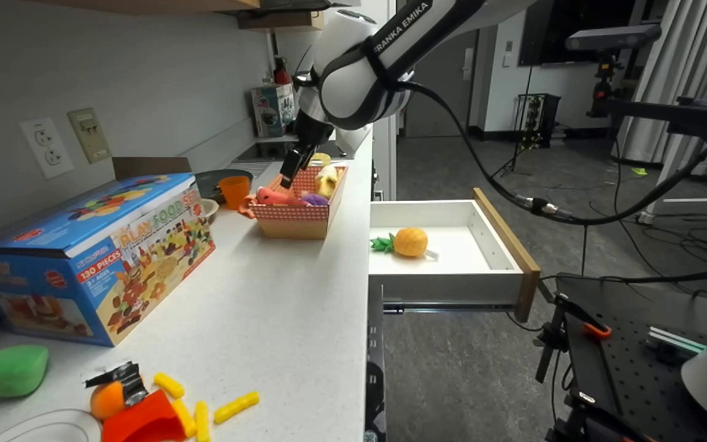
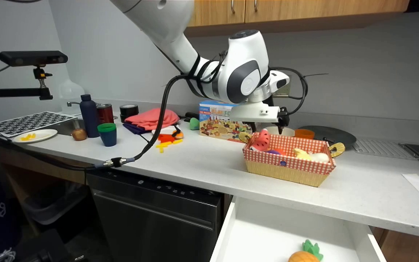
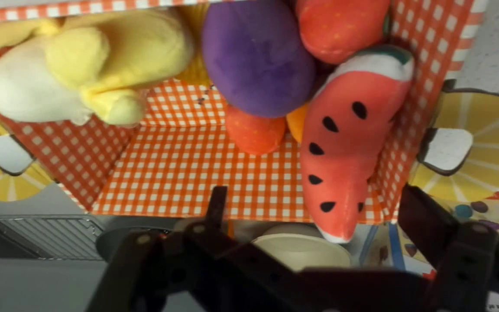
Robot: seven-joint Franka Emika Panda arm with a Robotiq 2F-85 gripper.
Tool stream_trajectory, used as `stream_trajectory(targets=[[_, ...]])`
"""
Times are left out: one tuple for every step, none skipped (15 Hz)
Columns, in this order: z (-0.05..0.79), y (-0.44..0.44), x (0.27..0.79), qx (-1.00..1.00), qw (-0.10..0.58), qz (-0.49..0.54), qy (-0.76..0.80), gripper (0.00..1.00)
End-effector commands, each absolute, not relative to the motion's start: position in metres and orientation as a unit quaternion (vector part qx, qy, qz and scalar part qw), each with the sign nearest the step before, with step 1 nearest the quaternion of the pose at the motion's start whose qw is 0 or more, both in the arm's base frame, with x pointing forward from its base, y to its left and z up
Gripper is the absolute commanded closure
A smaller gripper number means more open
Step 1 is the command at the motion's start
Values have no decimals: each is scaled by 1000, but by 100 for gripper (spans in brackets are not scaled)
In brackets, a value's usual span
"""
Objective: Open the drawer and put some of the plush toys from the basket in the drawer and close it
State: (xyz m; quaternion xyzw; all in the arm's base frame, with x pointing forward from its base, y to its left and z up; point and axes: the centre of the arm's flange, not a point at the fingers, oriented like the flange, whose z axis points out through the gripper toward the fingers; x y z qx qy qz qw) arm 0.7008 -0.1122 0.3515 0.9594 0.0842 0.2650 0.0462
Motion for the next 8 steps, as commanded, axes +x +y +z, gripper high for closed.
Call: stream_trajectory(targets=[[346,-105,723,968,18,232,95,0],[343,-103,725,969,15,225,95,0],[340,-101,729,970,18,221,94,0],[337,-101,734,971,22,221,93,0],[335,-102,738,971,24,220,93,0],[334,-102,742,971,24,220,92,0],[332,-103,746,970,25,221,92,0],[331,-104,751,970,29,223,91,0]])
